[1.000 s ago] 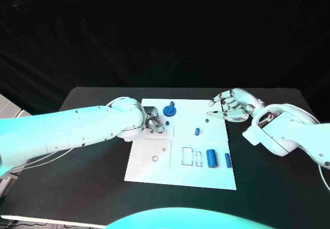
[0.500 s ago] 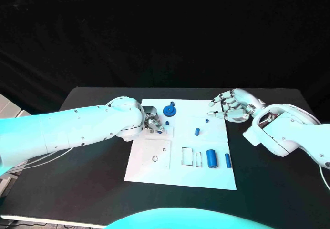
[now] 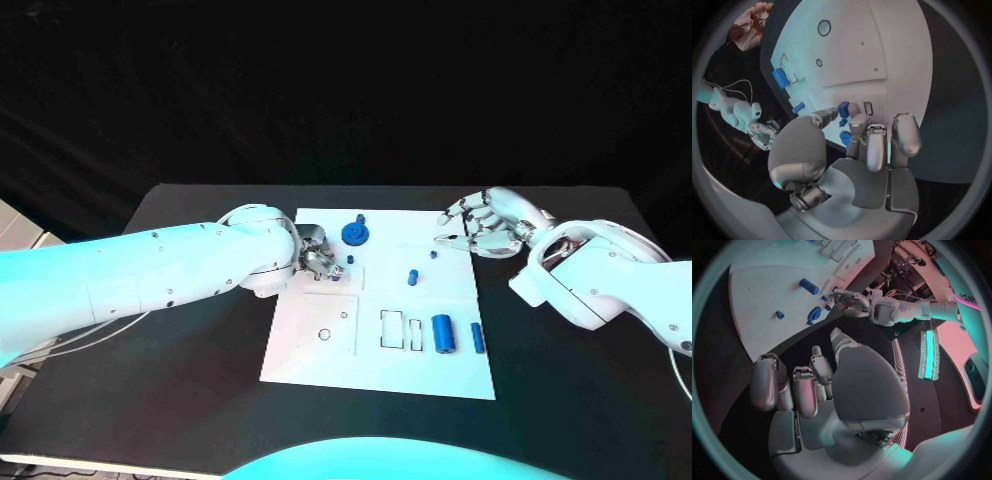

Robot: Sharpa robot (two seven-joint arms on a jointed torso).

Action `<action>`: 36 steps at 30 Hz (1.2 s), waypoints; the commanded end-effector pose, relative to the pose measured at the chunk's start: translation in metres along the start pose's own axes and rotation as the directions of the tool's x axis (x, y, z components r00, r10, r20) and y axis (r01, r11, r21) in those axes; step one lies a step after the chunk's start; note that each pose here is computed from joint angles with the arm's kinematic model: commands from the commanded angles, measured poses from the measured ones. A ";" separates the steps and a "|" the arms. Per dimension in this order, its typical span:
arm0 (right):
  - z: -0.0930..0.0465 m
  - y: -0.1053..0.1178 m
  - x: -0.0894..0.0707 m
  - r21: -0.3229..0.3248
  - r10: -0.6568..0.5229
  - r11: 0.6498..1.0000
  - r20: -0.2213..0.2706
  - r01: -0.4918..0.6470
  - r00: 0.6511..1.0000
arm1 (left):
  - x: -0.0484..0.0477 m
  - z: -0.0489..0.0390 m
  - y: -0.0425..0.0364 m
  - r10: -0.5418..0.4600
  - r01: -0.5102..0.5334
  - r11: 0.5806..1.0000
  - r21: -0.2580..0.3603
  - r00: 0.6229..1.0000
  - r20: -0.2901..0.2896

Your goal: Assemble the parts on the task board

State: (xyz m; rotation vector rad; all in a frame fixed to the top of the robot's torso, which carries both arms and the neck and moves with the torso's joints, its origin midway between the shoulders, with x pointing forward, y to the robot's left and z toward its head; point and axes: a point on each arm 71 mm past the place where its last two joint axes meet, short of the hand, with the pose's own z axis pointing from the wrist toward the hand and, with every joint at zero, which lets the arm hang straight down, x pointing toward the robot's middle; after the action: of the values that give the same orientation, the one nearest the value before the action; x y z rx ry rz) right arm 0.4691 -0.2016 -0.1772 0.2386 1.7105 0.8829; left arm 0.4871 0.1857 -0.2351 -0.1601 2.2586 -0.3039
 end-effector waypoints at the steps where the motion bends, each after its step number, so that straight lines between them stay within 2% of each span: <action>1: 0.000 0.001 0.001 -0.007 -0.008 1.000 -0.008 0.008 1.000 | 0.0028 0.0008 0.0040 0.017 -0.018 1.000 -0.022 1.000 -0.019; 9: 0.000 0.000 0.002 -0.006 -0.008 1.000 -0.009 0.008 1.000 | -0.0032 -0.0042 0.0039 -0.008 0.008 1.000 -0.011 1.000 -0.007; 17: 0.000 -0.001 0.002 -0.004 -0.007 1.000 -0.010 0.007 1.000 | -0.0180 -0.0158 -0.0023 -0.081 0.081 0.996 0.026 0.997 -0.001; 22: 0.000 -0.002 0.003 -0.003 -0.007 1.000 -0.011 0.007 1.000 | -0.0387 -0.0253 -0.0033 -0.121 0.121 0.991 0.050 0.993 0.003; 28: 0.000 -0.003 0.003 0.000 -0.008 1.000 -0.010 0.008 1.000 | -0.0761 -0.0322 0.0065 -0.128 0.126 0.991 0.045 0.991 0.039; 31: 0.000 -0.004 0.002 0.002 -0.008 1.000 -0.009 0.008 1.000 | -0.0893 -0.0307 0.0108 -0.131 0.129 0.991 0.033 0.990 0.057; 36: 0.000 -0.004 0.002 0.001 -0.009 1.000 -0.007 0.009 1.000 | -0.1003 -0.0218 0.0127 -0.125 0.124 0.992 0.011 0.990 0.067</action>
State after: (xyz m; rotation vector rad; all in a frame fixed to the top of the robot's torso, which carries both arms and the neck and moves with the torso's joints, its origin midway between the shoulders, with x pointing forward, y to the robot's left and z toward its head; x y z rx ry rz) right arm 0.4701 -0.2046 -0.1811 0.2467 1.7157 0.8721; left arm 0.5348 0.2265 -0.1517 -0.3366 2.1485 -0.3402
